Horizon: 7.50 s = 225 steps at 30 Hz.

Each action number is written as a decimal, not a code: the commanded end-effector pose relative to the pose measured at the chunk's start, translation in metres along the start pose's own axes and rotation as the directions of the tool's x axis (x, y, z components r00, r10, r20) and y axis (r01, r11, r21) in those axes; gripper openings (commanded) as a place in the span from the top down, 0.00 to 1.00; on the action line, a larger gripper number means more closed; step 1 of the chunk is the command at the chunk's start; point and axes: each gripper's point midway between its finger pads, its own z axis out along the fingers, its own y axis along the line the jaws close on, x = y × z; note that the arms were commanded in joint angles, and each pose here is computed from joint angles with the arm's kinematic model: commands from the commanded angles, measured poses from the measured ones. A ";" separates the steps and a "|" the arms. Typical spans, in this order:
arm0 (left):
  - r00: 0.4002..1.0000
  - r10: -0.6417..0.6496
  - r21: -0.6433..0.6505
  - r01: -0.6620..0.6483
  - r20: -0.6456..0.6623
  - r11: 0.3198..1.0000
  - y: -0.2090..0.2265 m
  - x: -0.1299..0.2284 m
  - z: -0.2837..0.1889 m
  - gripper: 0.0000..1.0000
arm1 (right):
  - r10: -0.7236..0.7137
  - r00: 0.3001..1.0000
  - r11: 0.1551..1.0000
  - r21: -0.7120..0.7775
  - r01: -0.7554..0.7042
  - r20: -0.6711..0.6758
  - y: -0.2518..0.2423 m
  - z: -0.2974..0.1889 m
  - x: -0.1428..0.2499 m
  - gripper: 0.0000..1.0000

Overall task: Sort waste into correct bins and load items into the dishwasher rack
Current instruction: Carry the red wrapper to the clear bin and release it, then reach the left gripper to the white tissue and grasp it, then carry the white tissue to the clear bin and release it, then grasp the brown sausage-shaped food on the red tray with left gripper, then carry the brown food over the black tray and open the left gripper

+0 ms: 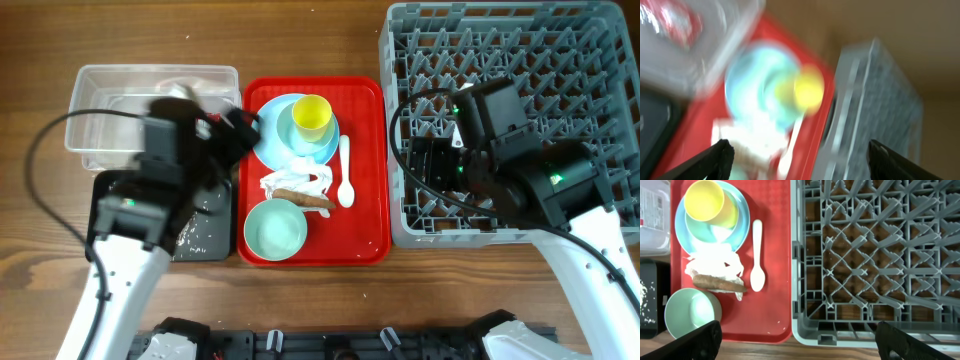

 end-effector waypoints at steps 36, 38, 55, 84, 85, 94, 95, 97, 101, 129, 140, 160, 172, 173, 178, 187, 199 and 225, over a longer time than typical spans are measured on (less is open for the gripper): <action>0.725 0.571 -0.270 -0.680 -0.384 0.682 0.056 0.156 0.166 0.20 | -0.007 1.000 1.000 0.010 0.007 0.022 -0.002 -0.003 -0.005 0.00; 0.721 0.568 -0.279 -0.684 -0.396 0.674 0.064 0.160 0.176 0.21 | -0.008 1.000 1.000 0.009 0.007 0.022 -0.001 -0.003 -0.005 0.00; 0.766 0.628 -0.253 -0.641 -0.140 0.725 -0.001 0.105 0.122 0.96 | -0.007 1.000 1.000 0.010 0.007 0.022 -0.002 -0.003 -0.005 0.00; 0.946 0.193 -0.382 -0.083 0.260 0.920 0.122 -0.128 0.105 0.00 | -0.007 1.000 1.000 0.010 0.007 0.022 -0.002 -0.003 -0.005 0.00; 0.947 0.204 -0.337 -0.114 0.246 0.935 0.110 -0.126 0.103 0.00 | -0.007 1.000 1.000 0.009 0.007 0.022 -0.001 -0.003 -0.005 0.00; 0.994 0.096 -0.097 -0.100 -0.046 0.990 0.055 -0.020 -0.006 0.00 | -0.007 1.000 1.000 0.010 0.007 0.022 -0.002 -0.003 -0.005 0.00; 0.990 0.079 -0.113 -0.092 -0.116 0.989 0.058 0.003 -0.012 0.00 | -0.007 1.000 1.000 0.010 0.007 0.022 -0.002 -0.003 -0.005 0.00; 0.968 0.071 -0.142 -0.107 -0.240 0.984 0.058 0.040 -0.012 0.00 | -0.008 1.000 1.000 0.009 0.007 0.022 -0.001 -0.003 -0.005 0.00; 0.913 0.179 -0.092 -0.227 -0.366 0.970 0.033 0.089 0.001 0.27 | -0.007 1.000 1.000 0.009 0.007 0.022 -0.001 -0.003 -0.005 0.00; 0.889 0.298 -0.486 -0.442 -0.347 0.753 0.072 0.169 0.098 0.78 | -0.008 1.000 1.000 0.009 0.007 0.022 -0.001 -0.003 -0.005 0.00; 0.975 -0.211 -0.549 0.138 -0.072 0.824 0.058 0.179 0.106 0.59 | -0.007 1.000 1.000 0.009 0.007 0.022 -0.001 -0.003 -0.005 0.00; 0.978 -0.204 -0.628 0.142 -0.028 0.765 0.089 0.193 0.141 0.72 | -0.007 1.000 1.000 0.009 0.007 0.022 -0.001 -0.003 -0.005 0.00; 0.981 -0.187 -0.467 0.187 0.047 0.864 0.043 0.148 0.118 0.87 | -0.007 1.000 1.000 0.009 0.007 0.022 -0.001 -0.003 -0.005 0.00; 0.981 -0.187 -0.443 0.193 0.059 0.875 0.038 0.139 0.112 0.87 | -0.007 1.000 1.000 0.009 0.007 0.022 -0.001 -0.003 -0.005 0.00; 0.938 -0.291 -0.402 0.343 0.187 0.849 0.047 0.074 0.076 0.96 | -0.008 1.000 1.000 0.009 0.007 0.022 -0.001 -0.003 -0.005 0.00; 0.799 -0.407 -0.585 0.601 0.442 0.545 0.169 0.006 0.027 0.90 | -0.007 1.000 1.000 0.009 0.007 0.022 -0.001 -0.003 -0.005 0.00; 0.774 -0.399 -0.568 0.632 0.491 0.528 0.215 0.022 0.048 0.80 | -0.008 1.000 1.000 0.009 0.007 0.022 -0.001 -0.003 -0.005 0.00; 0.971 -0.047 -0.169 0.007 -0.234 0.986 0.069 0.057 -0.006 0.52 | -0.008 1.000 1.000 0.009 0.007 0.022 -0.001 -0.003 -0.005 0.00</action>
